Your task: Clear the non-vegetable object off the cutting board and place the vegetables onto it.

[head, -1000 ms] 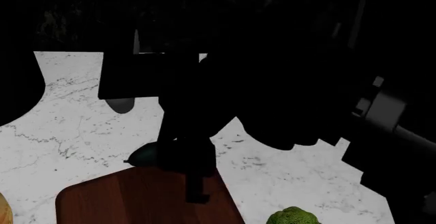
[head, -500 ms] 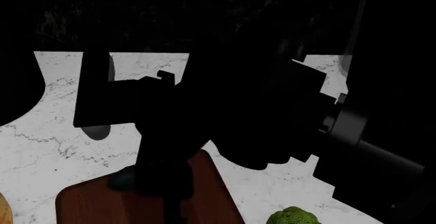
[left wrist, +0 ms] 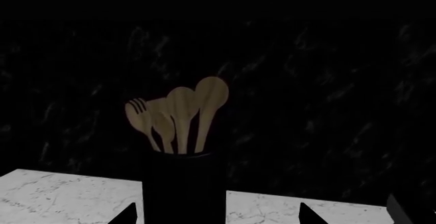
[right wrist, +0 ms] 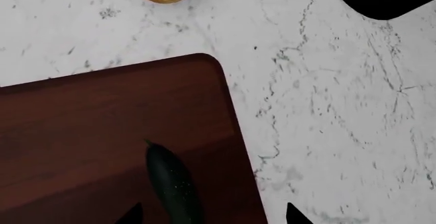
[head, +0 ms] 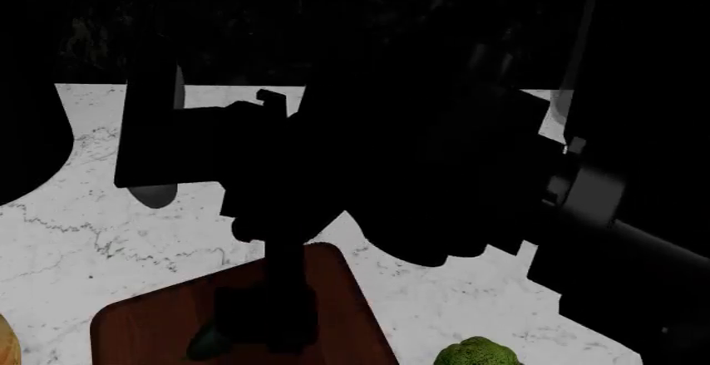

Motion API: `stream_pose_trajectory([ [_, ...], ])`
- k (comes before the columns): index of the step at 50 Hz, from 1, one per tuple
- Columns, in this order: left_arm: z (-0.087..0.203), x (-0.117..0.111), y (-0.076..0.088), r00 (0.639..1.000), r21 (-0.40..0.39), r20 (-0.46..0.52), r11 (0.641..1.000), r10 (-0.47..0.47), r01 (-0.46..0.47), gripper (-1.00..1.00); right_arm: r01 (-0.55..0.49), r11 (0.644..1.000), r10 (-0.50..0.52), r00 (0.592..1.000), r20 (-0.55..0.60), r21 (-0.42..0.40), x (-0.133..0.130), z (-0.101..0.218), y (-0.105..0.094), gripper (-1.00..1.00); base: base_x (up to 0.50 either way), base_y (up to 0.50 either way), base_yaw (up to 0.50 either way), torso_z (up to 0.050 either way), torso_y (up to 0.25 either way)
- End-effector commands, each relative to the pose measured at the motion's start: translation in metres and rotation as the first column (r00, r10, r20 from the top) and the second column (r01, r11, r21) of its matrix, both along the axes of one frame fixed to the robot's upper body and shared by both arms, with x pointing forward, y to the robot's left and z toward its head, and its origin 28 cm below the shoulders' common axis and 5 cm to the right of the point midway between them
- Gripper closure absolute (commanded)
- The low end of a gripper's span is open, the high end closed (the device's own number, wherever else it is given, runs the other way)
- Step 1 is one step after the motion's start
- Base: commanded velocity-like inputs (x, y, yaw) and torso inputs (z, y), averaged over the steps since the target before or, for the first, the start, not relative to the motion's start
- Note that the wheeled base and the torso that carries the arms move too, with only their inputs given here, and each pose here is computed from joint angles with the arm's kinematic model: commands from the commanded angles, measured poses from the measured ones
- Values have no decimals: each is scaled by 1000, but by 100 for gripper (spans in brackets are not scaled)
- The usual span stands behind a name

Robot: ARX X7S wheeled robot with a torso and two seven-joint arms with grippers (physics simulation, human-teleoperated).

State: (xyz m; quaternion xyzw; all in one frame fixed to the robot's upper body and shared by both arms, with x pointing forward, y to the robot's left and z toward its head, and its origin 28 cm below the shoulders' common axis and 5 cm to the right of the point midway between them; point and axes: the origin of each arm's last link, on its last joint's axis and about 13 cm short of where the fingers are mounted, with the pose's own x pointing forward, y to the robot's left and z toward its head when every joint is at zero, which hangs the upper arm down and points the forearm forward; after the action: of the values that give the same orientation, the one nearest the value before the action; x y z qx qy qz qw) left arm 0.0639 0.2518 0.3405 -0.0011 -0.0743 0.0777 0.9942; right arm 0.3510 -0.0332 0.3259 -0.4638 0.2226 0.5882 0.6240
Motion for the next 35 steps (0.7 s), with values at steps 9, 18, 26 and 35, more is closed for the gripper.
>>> stream_pose_trajectory([
  [9,2,7,-2,996,-2,46,997,-75,75,-100,140,985,-152,982,116,102,-31,41,-25,-100,0,0,0,0,0],
  [18,-2,13,-2,994,-13,40,994,-105,105,-100,322,933,-347,924,163,160,-55,40,-44,-100,0,0,0,0,0],
  [26,-4,19,-2,992,-20,39,992,-122,123,-100,492,843,-522,846,109,220,-75,40,-56,-100,0,0,0,0,0],
  [35,-10,26,1,989,-55,35,987,-146,148,-100,586,772,-615,787,57,245,-108,44,-68,-100,0,0,0,0,0],
])
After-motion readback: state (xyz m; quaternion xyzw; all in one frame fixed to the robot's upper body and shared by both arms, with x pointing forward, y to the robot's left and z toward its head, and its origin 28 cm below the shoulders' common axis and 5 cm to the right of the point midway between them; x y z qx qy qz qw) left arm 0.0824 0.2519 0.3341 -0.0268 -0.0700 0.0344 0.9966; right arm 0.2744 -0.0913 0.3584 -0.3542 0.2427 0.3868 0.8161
